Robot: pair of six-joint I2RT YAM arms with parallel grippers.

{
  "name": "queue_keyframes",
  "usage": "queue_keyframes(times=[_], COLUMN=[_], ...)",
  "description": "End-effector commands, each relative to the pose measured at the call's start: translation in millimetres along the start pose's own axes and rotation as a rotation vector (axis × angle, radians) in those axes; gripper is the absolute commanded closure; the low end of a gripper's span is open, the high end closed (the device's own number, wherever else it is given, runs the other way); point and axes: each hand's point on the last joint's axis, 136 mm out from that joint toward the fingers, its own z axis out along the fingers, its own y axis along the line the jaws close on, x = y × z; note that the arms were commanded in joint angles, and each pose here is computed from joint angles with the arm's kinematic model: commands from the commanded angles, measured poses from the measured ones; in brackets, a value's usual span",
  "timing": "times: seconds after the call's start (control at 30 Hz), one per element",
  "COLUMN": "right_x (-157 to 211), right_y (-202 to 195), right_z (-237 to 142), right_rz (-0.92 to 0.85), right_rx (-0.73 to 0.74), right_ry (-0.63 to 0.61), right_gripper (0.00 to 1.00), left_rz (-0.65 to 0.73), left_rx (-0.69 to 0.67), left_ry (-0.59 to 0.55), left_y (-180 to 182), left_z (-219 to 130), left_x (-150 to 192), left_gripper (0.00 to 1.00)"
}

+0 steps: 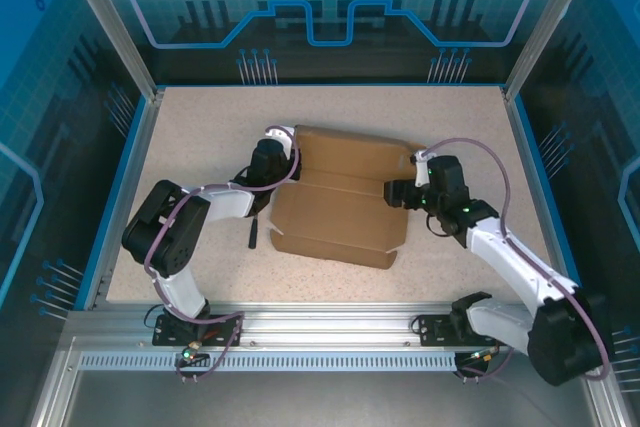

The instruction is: Fold the paper box

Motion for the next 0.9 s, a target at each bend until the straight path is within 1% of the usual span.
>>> queue_keyframes(times=[0.0, 0.13, 0.23, 0.33, 0.43, 0.47, 0.57, 0.67, 0.77, 0.87], right_x=[-10.8, -29.0, -38.6, -45.7, -48.6, -48.8, -42.8, -34.5, -29.0, -19.5], right_y=[-9.4, -15.2, -29.0, -51.6, -85.8, -98.8, -132.5, -153.1, -160.3, -153.9], right_z=[-32.3, -57.5, -69.1, -74.1, -72.9, -71.0, -56.8, -36.9, -15.3, 8.4], right_rz=[-0.060, -0.072, -0.066, -0.006, 0.108, 0.156, 0.277, 0.338, 0.348, 0.352], right_rx=[0.065, 0.108, 0.172, 0.234, 0.311, 0.333, 0.364, 0.372, 0.349, 0.266], right_ry=[-0.002, -0.053, -0.070, -0.081, -0.094, -0.097, -0.076, -0.033, 0.006, 0.070], right_gripper=[0.18, 0.17, 0.17, 0.17, 0.11, 0.09, 0.08, 0.09, 0.12, 0.16], left_rz=[-0.017, -0.015, -0.015, -0.019, -0.024, -0.023, -0.026, -0.028, -0.031, -0.032], left_rx=[-0.008, -0.008, -0.010, -0.004, -0.002, -0.002, 0.002, 0.003, 0.008, 0.008], left_ry=[-0.031, -0.032, -0.031, -0.030, -0.032, -0.033, -0.035, -0.034, -0.035, -0.037], left_y=[3.0, 2.9, 3.5, 1.8, 1.7, 1.9, 1.1, 1.0, -0.2, 0.4], left_z=[-5.4, -6.6, -7.1, -7.2, -7.1, -7.1, -7.5, -8.2, -8.5, -8.3], left_x=[-9.4, -10.6, -10.2, -9.4, -10.6, -10.5, -11.5, -11.3, -11.8, -12.2], left_gripper=[1.00, 1.00, 1.00, 1.00, 1.00, 1.00, 1.00, 1.00, 1.00, 1.00])
